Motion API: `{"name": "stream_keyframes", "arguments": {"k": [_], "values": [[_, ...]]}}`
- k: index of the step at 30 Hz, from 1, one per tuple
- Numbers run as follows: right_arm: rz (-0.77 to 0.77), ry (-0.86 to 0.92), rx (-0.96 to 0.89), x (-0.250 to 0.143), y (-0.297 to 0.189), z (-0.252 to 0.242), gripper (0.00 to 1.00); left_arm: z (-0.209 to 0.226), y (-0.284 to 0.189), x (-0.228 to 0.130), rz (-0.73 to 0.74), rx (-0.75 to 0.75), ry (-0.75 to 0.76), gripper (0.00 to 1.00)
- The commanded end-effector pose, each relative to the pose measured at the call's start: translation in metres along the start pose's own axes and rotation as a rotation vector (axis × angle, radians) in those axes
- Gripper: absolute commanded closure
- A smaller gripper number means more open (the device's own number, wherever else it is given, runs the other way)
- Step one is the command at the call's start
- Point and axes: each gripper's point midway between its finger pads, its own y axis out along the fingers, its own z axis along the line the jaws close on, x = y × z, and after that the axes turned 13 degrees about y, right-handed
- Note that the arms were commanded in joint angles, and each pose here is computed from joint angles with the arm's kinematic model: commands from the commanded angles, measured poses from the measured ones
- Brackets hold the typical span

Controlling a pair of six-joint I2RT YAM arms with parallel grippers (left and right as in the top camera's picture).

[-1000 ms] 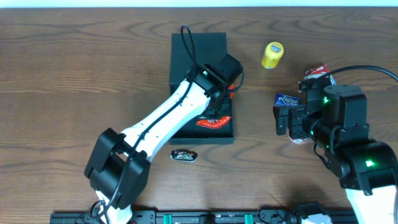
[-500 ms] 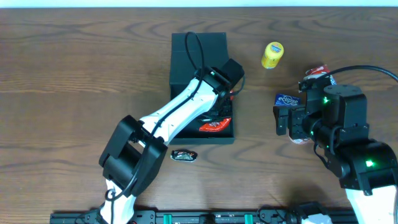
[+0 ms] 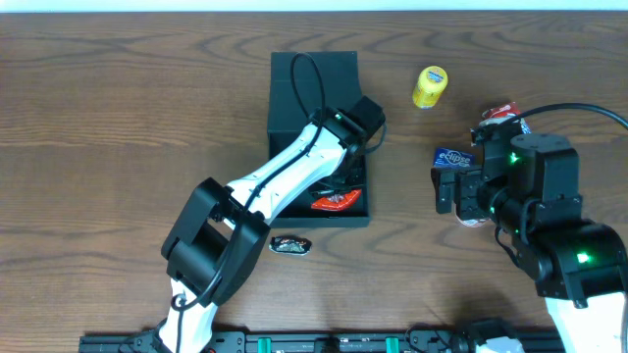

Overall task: Pack container
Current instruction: 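Carry the HACKS bag into the black box and release it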

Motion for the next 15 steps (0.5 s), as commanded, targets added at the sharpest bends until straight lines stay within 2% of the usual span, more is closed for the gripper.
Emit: {"name": "stream_keyframes", "arguments": {"k": [1,5,6,8,13,15], "values": [[0.002,0.015,-0.013,-0.0009,0.001,-0.0027,0.01,-0.0022,-0.0014,0.0047,-0.018,0.005,-0.017,0.94],[0.002,0.015,-0.013,-0.0009,0.001,-0.0027,0.01,-0.0023,-0.0014,0.0048,-0.018,0.005,-0.017,0.94],[0.002,0.015,-0.013,-0.0009,0.001,-0.0027,0.01,-0.0022,-0.0014,0.0048,-0.018,0.005,-0.017,0.91],[0.002,0.015,-0.013,-0.0009,0.001,-0.0027,0.01,-0.0021,-0.0014,0.0047,-0.017,0.005,-0.017,0.68],[0.002,0.015,-0.013,-0.0009,0.0009,-0.0027,0.01,-0.0004,-0.0017,0.0066,-0.028,0.016,-0.018,0.67],[0.001,0.015,-0.013,-0.0007,0.0009,-0.0027,0.01,0.0005,-0.0034,0.0079,-0.037,0.02,-0.017,0.57]]}}
